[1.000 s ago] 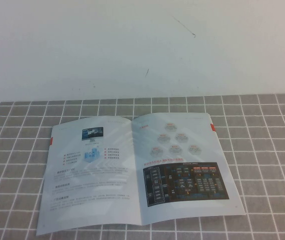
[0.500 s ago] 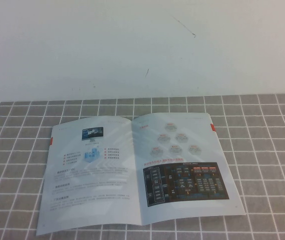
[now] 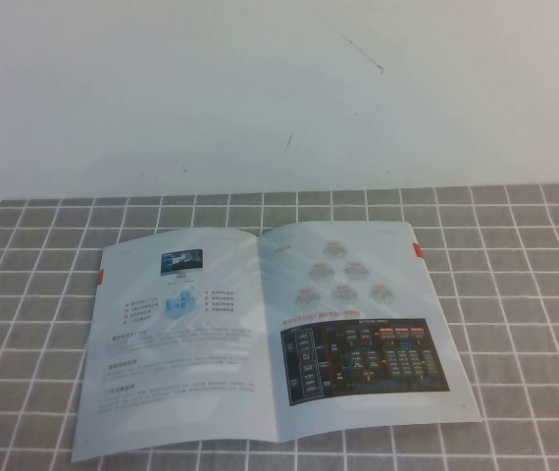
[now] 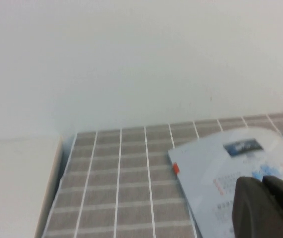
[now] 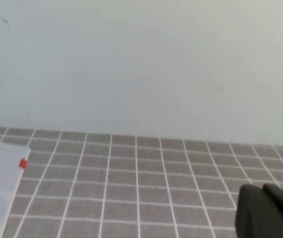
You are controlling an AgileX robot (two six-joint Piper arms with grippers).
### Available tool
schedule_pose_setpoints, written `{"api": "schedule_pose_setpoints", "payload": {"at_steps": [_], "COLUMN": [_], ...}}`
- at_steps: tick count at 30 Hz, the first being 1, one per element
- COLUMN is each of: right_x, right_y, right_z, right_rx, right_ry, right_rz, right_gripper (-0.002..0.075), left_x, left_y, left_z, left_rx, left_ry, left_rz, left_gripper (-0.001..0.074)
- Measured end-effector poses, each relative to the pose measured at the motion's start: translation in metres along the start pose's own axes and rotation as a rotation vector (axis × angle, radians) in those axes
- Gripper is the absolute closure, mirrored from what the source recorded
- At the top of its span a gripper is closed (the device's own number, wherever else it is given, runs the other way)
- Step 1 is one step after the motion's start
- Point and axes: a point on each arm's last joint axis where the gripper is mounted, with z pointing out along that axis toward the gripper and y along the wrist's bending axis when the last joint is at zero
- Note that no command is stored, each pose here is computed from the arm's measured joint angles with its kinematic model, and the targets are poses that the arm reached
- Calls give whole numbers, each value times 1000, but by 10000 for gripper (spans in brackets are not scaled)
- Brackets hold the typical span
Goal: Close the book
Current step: 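Close the open booklet and leave it lying on the table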
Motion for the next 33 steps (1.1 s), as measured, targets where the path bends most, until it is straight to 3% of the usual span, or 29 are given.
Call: {"api": "schedule_pose_setpoints", "payload": {"at_steps": [10,19,24,29,33], "right_x": [-32,-61,-60,-73,-101], "right_y": [-4,-8,-6,-6,-13], "right_z": [-6,-24,-22,-19,-31], "right_rx": [42,79,49,10,27], "right_ry": [-364,-735,-704,-453,-319], "right_rz": [-7,38,58,75,166], "right_gripper": [728,728,728,728,728], "left_x": [-44,-54,-53,-51,-71], "left_y": [0,0,4,3,0], "left_z": [-11,-18,-17,-13,-18], "left_rx": [-3,-4,-24,-20,10], "left_ry": [-501,-634,-623,-490,-371], "left_rz": [0,-2,-88,-87,-92], "left_gripper": [738,738,738,738,738]}}
